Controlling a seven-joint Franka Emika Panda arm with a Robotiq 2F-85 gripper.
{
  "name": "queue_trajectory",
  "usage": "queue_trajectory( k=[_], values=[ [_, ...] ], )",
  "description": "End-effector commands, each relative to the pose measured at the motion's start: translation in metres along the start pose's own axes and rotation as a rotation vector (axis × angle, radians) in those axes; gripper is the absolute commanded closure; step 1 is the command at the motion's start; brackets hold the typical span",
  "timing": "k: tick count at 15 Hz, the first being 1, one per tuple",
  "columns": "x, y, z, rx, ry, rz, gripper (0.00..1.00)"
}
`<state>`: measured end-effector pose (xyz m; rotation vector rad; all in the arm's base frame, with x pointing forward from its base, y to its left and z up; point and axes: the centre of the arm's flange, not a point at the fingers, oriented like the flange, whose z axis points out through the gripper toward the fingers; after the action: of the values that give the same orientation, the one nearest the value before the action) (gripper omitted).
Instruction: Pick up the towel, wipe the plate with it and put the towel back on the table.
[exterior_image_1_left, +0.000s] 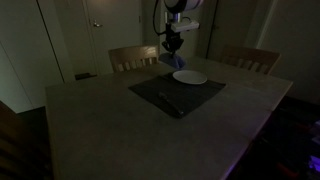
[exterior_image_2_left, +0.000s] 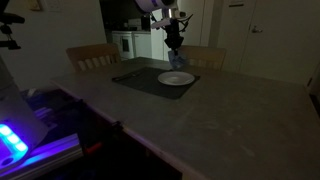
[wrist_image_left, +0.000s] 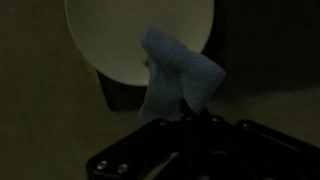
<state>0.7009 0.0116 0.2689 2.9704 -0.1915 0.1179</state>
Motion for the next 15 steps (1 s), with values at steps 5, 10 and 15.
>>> queue_trajectory(
  k=[5, 10, 15],
  values=[
    [0.037, -0.061, -0.047, 0.015, 0.104, -0.181, 0.98],
    [0.049, -0.111, -0.047, 0.061, 0.127, -0.289, 0.98],
    [0.039, -0.158, -0.033, 0.125, 0.088, -0.385, 0.98]
  ],
)
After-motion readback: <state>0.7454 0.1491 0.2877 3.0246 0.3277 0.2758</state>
